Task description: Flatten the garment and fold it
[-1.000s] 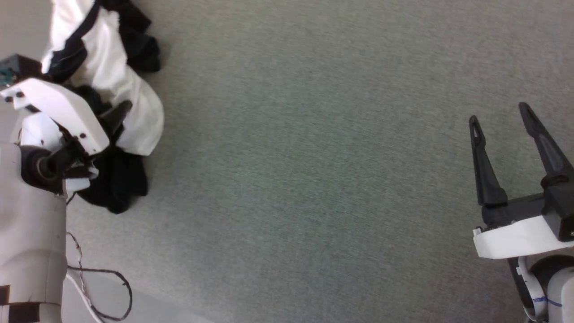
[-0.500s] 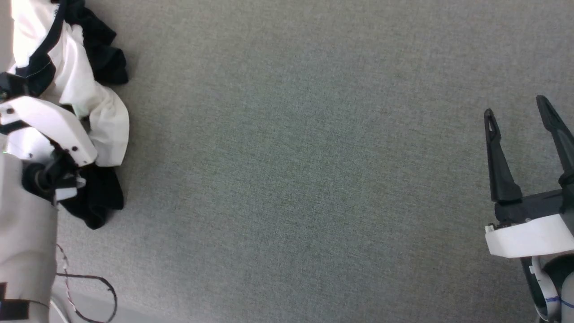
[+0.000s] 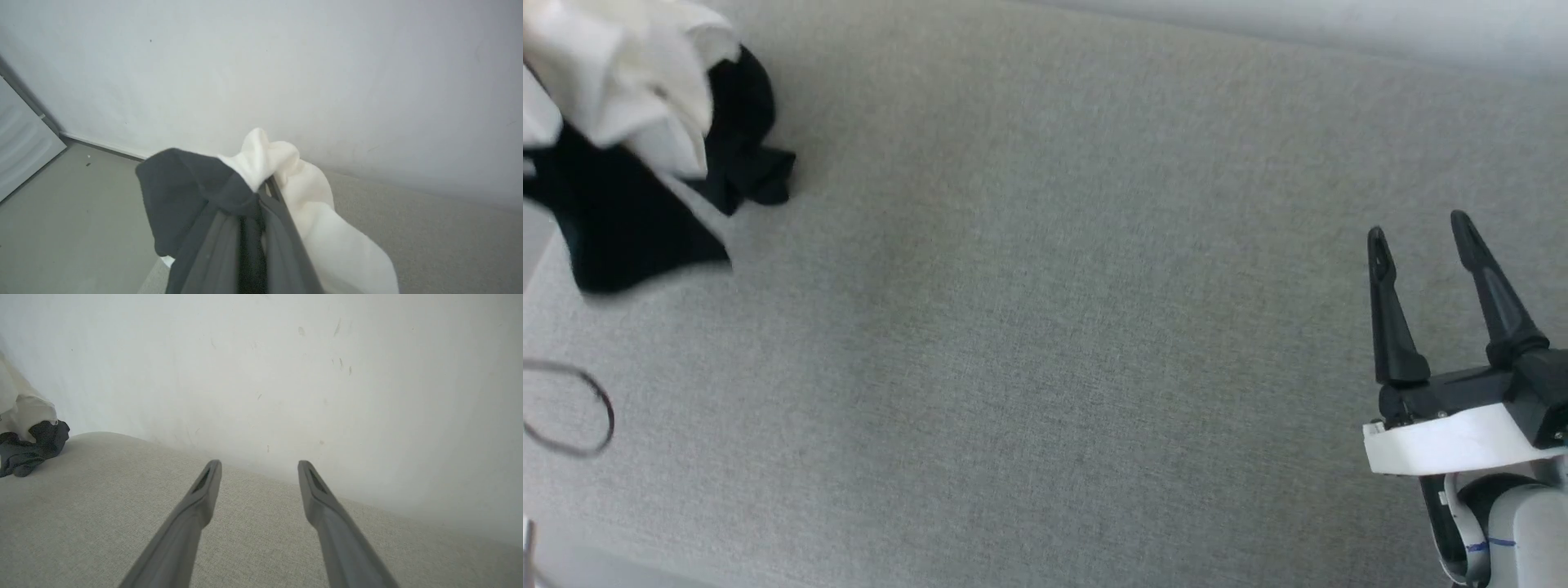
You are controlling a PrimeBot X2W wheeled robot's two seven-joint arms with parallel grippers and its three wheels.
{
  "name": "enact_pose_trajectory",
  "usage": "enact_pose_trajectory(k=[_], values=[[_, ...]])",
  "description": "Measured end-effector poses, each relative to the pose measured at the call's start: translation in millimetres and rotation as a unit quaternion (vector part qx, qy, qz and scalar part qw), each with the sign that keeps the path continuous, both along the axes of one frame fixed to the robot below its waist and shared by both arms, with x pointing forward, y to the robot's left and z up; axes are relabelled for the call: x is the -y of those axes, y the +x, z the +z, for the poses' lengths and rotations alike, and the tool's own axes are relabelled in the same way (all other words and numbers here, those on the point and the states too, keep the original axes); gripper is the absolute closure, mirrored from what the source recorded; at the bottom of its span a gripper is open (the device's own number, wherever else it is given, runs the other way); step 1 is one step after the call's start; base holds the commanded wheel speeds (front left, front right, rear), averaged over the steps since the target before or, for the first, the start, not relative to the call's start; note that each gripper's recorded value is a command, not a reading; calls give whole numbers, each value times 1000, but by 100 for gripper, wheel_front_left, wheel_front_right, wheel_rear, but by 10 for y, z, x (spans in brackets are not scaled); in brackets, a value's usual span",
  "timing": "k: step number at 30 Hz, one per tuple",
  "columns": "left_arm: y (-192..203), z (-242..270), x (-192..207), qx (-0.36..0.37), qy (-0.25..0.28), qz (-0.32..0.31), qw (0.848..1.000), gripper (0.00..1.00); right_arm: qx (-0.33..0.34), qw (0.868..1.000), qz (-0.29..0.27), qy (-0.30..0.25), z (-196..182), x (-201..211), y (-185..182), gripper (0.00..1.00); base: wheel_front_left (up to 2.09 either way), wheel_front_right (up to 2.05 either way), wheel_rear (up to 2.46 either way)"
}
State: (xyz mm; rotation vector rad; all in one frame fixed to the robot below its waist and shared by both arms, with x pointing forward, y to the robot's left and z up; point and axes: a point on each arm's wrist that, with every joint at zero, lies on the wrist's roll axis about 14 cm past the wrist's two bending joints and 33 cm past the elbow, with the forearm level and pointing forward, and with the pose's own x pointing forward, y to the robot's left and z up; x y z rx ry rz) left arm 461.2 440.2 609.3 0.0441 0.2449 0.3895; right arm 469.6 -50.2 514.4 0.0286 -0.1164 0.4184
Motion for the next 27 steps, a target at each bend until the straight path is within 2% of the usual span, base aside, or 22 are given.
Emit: enact_pose_trajectory(k=[4,11,19,27], values=[[93,794,242,100,41,-41,993,100,17,1000,-12,15,137,88,-75,0,0,0,0],[67,1974,929,245,68,-118,960,100,38,998,-34,46,340,282,-247,0,0,0,0],[-16,2860,1929,362,23,-207,909,100,61,993,-90,50,504,716,-438,0,0,0,0],[-108,3142,3056,390,-37,-343,854,100,71,986,-138,53,567,1067,-597,0,0,0,0]])
